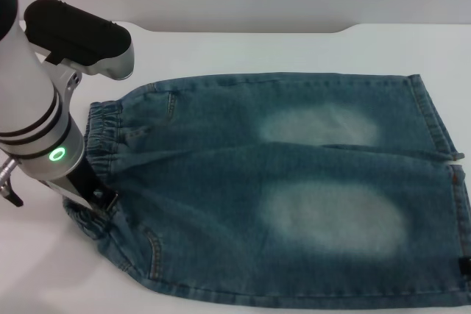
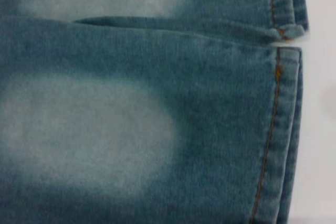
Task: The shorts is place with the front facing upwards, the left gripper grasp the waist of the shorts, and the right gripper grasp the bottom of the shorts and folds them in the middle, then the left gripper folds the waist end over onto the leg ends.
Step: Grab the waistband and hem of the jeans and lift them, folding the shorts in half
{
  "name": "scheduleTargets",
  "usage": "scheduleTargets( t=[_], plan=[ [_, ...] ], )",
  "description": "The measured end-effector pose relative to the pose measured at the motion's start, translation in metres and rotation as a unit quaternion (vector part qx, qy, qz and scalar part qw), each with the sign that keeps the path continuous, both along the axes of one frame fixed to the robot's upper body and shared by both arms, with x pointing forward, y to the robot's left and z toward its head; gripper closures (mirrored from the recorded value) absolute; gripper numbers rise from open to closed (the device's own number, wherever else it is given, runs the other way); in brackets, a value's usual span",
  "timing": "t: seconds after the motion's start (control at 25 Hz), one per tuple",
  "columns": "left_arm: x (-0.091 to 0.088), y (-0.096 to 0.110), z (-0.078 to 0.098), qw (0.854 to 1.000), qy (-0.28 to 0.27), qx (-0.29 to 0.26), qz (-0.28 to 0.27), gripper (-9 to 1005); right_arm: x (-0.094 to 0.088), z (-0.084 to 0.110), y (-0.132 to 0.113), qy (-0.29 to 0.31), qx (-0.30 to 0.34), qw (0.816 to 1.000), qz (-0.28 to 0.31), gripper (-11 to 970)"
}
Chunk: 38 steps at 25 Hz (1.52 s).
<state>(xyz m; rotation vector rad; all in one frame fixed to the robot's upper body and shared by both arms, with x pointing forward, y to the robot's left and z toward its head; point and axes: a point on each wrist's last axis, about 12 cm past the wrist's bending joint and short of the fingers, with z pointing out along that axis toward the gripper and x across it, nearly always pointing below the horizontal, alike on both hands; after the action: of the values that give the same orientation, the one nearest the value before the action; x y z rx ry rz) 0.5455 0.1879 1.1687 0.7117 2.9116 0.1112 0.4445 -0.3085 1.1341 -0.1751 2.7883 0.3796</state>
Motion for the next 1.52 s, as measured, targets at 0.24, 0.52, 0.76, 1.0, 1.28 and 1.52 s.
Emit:
scheduleTargets(
  t=[0.24, 0.52, 0.76, 1.0, 1.28, 1.52],
  plan=[
    [0.000, 0.000, 0.000, 1.000, 0.000, 0.000, -0.002, 931, -0.003, -0.005, -0.002, 0.008, 0.001, 1.000, -0.006, 372],
    [0.000, -0.001, 0.001, 1.000, -0.001, 0.000, -0.005, 931, -0.002, -0.008, -0.001, 0.012, 0.003, 1.000, -0.006, 373],
    [0.001, -0.001, 0.001, 1.000, -0.002, 0.000, -0.005, 931, -0.002, -0.014, -0.002, 0.016, 0.006, 1.000, -0.007, 373],
    [0.001, -0.002, 0.001, 1.000, -0.003, 0.000, -0.006, 931, -0.001, -0.015, -0.001, 0.016, 0.009, 1.000, -0.007, 373],
    [0.001, -0.002, 0.001, 1.000, -0.003, 0.000, -0.007, 931, 0.000, -0.018, 0.001, 0.021, 0.012, 1.000, -0.004, 374],
    [0.001, -0.002, 0.001, 1.000, -0.003, 0.000, -0.008, 931, -0.001, -0.021, 0.006, 0.026, 0.010, 1.000, 0.007, 406]
  ],
)
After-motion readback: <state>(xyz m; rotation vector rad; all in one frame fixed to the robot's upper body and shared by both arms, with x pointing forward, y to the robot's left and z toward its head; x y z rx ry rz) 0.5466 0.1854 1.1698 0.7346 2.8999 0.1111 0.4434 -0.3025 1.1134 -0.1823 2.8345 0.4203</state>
